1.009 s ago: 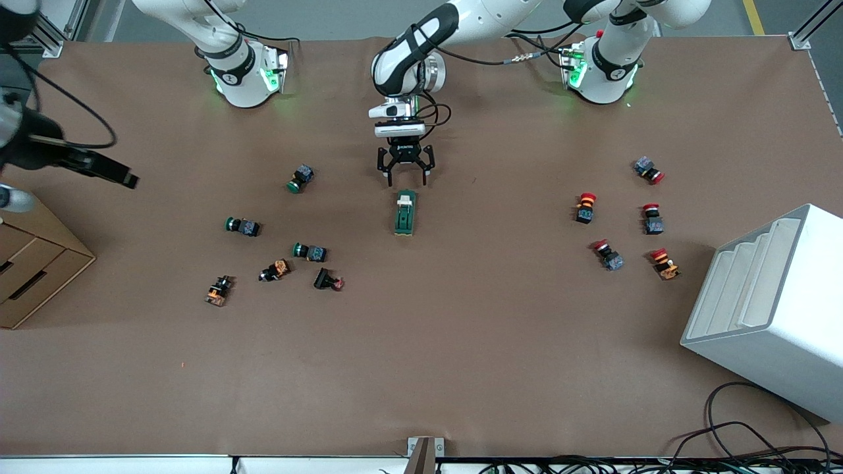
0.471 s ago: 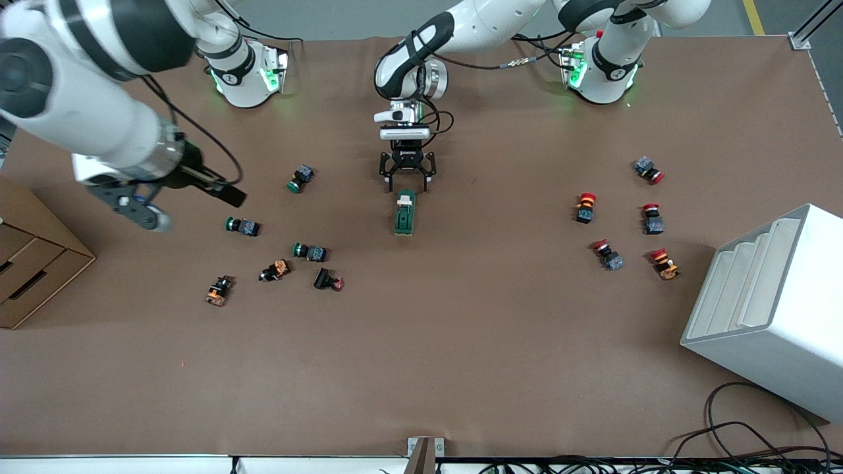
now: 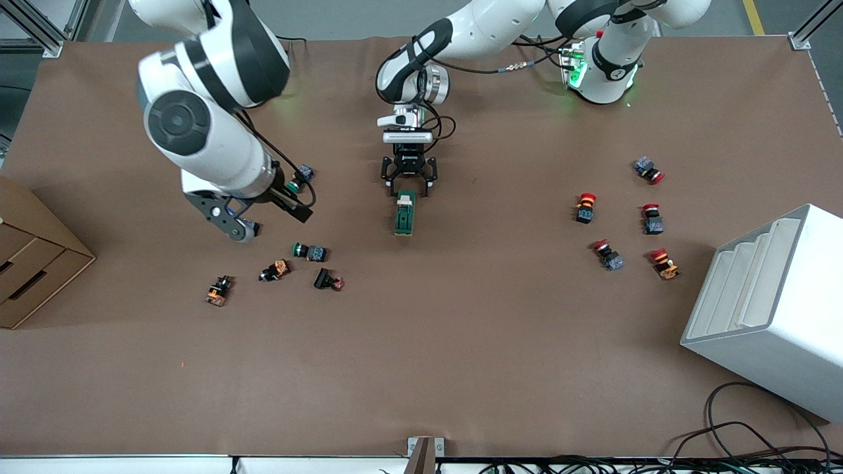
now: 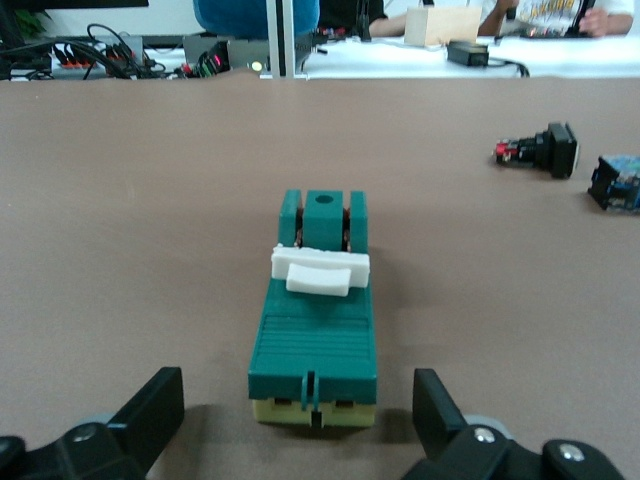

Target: Close load switch with both arms

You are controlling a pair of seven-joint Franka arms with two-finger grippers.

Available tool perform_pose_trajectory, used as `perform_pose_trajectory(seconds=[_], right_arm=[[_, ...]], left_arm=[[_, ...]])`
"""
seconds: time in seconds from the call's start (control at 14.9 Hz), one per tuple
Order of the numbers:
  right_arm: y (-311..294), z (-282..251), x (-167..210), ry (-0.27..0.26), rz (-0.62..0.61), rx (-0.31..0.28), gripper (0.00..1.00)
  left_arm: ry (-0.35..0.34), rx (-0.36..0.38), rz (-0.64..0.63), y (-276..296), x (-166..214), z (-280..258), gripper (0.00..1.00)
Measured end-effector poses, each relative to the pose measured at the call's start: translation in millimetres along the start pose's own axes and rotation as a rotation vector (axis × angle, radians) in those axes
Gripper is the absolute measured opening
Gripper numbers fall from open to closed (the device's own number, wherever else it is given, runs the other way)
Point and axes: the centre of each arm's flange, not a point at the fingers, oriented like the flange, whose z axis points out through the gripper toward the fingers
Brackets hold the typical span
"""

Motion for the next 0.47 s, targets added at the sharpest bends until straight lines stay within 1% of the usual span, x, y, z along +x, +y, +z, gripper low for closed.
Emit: perform_pose_trajectory(seconds=[0.2,0.47], right_arm=[[-21,29,-11,0.017,0.057,0.018,1.00],[-52,68,-38,0.031,0.115,0.017,1.00]], left_arm=[[0.018,0.000,0.005,0,-4,-1,1.00],[0.041,0.003,0.009,1,-7,-1,1.00]])
